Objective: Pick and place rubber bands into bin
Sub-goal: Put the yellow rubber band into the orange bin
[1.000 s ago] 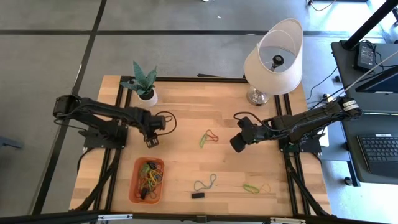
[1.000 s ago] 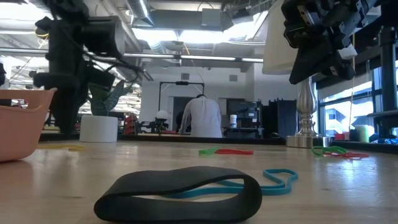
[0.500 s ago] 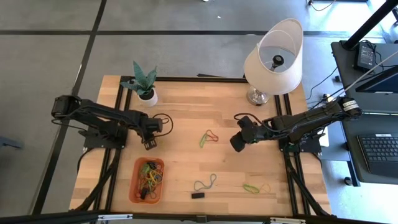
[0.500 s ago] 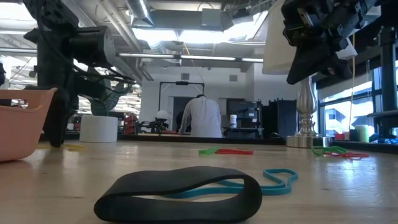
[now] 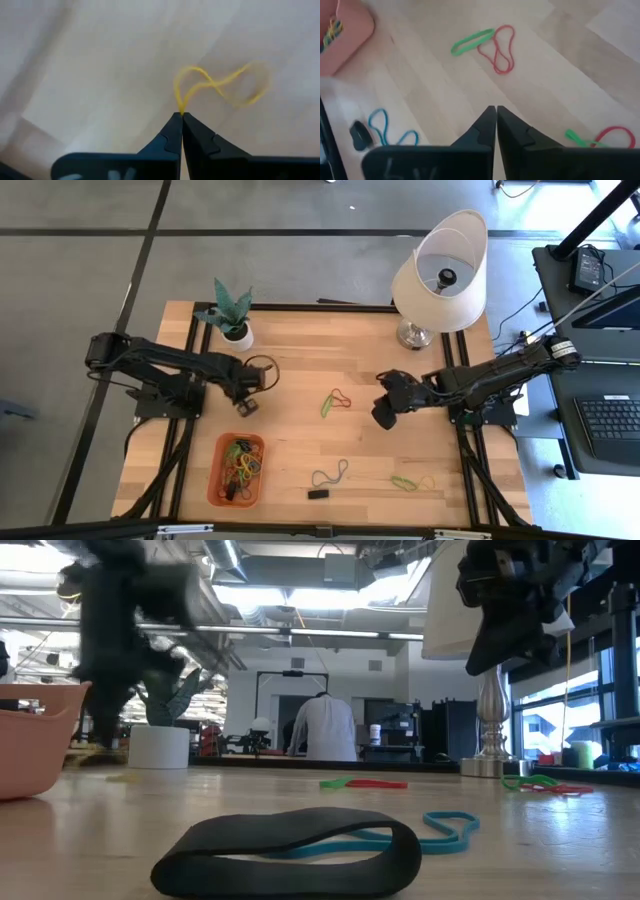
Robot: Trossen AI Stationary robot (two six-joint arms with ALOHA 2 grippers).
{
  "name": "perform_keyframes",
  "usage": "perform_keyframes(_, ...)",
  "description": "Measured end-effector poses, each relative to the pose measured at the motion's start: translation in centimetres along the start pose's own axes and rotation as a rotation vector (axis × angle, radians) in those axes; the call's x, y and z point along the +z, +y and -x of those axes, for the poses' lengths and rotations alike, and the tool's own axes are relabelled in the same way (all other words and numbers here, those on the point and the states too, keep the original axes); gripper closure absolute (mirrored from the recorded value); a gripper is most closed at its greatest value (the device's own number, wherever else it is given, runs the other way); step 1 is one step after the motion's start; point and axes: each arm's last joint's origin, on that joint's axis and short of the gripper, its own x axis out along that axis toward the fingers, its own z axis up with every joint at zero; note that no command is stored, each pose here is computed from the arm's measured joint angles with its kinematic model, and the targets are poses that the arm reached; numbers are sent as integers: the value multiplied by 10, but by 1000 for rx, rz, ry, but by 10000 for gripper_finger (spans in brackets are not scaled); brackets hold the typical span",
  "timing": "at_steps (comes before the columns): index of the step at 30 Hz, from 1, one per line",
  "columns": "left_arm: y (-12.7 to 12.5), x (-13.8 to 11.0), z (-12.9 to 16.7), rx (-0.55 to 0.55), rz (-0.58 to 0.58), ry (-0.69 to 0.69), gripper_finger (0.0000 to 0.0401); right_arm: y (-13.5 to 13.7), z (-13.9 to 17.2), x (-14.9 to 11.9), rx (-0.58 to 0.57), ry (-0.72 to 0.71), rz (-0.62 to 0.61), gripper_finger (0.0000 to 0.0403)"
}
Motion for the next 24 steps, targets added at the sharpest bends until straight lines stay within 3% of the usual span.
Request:
perform_keyframes(6, -21, 18, 54, -47, 121, -66, 399, 2, 2, -7, -6, 25, 89, 382)
perform_keyframes(11, -45, 19, 100, -115, 224, -144, 399, 3, 3, -11, -5, 40, 174, 382)
perform_keyframes(17, -70, -9, 140, -154, 395, -146, 399, 4, 4, -13, 3, 43, 264, 382)
perform_keyframes(24, -106, -62, 147, -234, 559, -52, 400, 4, 4, -13, 5, 43, 341, 382)
